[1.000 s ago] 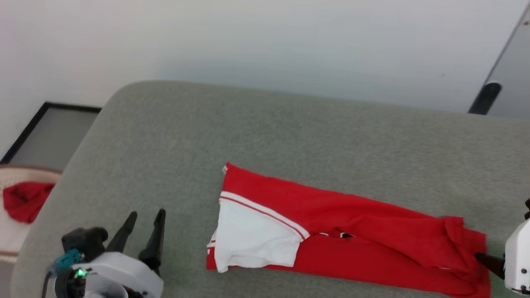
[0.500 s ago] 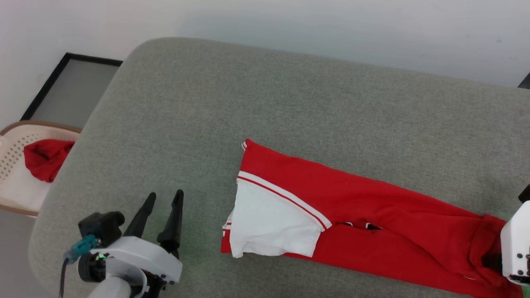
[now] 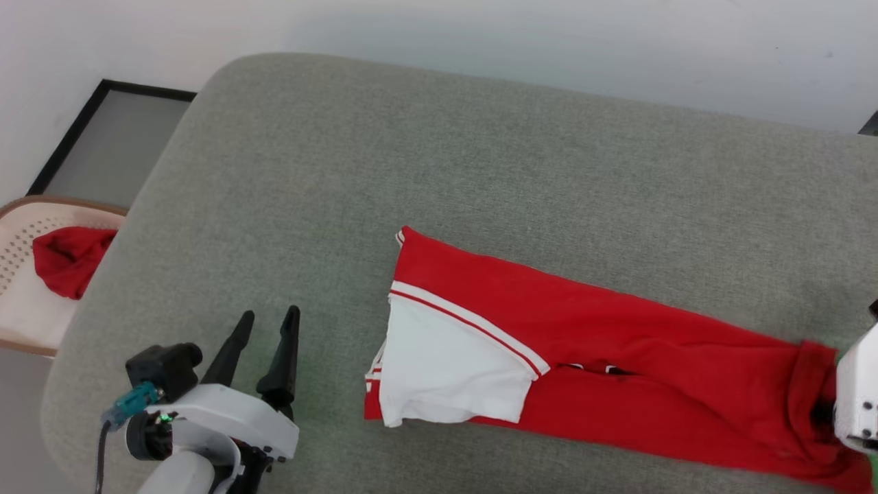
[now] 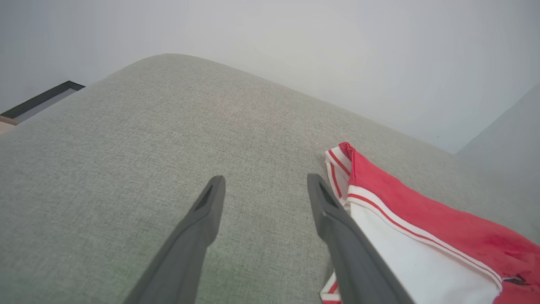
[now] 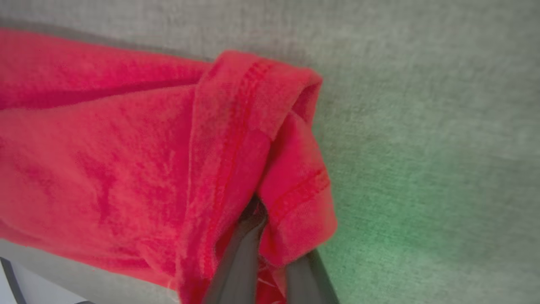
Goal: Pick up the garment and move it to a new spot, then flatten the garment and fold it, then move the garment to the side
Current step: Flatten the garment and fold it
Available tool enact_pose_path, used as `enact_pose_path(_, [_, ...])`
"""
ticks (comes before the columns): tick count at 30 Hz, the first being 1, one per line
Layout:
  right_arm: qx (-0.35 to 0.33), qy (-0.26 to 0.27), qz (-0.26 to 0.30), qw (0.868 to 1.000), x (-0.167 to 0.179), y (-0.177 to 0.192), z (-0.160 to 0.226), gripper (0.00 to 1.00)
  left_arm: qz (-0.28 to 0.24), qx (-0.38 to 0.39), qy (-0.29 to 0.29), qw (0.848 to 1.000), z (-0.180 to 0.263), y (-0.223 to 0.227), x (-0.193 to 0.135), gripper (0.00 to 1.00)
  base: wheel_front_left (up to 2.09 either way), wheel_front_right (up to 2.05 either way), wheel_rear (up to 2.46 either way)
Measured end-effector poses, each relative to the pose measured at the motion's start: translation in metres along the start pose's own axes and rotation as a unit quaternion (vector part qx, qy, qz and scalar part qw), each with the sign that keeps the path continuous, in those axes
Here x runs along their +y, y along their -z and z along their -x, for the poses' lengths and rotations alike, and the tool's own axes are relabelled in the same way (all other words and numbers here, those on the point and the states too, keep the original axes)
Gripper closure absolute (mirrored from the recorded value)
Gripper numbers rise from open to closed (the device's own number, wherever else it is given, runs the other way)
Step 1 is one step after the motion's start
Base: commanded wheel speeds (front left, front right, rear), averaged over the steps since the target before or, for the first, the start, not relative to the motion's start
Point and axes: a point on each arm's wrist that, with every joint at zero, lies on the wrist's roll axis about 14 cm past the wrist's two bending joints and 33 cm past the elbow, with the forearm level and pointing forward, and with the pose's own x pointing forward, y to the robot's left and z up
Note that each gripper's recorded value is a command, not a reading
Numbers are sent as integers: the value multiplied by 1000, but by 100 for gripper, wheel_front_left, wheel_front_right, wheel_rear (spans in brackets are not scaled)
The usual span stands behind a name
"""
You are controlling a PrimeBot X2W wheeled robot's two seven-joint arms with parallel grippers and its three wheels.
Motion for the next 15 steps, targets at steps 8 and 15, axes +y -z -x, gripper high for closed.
enact_pose_path(8, [-48, 70, -25, 996, -55, -17, 31, 100, -18, -5, 11, 1000, 0, -2, -5, 0, 0, 0, 0])
enact_pose_path(15, [-84, 125, -49, 987, -95, -27, 67, 100, -18, -4, 17, 1000, 3, 2, -9, 0, 0, 0, 0])
